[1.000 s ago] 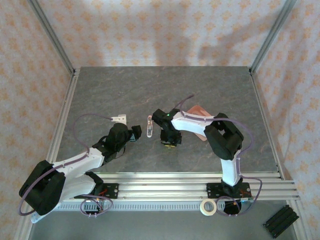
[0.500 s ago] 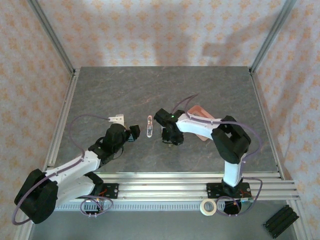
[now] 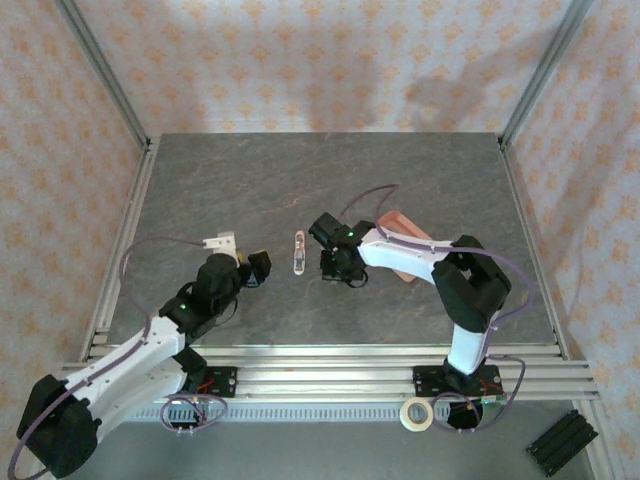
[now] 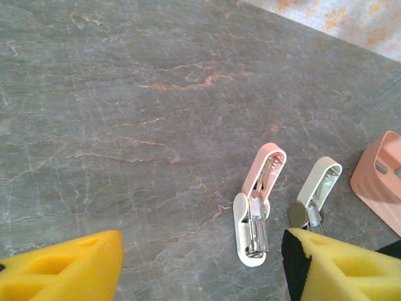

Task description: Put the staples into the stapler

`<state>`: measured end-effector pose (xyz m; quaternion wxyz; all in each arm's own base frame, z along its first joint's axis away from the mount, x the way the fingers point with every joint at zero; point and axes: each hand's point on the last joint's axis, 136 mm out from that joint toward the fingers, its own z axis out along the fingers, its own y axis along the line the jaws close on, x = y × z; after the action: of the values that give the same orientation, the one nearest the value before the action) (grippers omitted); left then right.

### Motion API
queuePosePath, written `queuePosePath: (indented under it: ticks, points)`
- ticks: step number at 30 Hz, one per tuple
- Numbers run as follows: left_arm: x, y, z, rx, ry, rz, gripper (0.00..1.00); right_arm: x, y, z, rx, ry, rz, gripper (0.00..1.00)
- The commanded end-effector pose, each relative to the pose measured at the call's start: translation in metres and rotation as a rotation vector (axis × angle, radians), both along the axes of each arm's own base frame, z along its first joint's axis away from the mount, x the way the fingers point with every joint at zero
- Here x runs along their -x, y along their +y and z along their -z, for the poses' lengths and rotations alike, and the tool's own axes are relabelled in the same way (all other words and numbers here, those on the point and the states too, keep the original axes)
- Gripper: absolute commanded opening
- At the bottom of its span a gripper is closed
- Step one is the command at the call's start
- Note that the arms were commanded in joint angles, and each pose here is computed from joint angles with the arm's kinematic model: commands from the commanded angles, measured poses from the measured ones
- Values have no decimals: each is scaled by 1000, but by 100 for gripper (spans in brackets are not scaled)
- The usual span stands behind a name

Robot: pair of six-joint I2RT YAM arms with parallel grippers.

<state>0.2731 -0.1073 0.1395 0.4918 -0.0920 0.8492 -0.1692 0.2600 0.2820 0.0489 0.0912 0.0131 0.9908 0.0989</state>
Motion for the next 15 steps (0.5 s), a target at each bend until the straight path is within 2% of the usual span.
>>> queuePosePath:
  ticks: [1, 9, 15]
  points:
    - [7, 16, 7, -45, 10, -47, 70, -16, 7, -15, -19, -73, -15, 17]
    - [23, 22, 13, -21, 23, -43, 69, -24, 15, -23, -25, -98, -42, 17]
    - [34, 37, 0, -3, -54, -83, 70, -29, 18, -28, -21, -116, -37, 17]
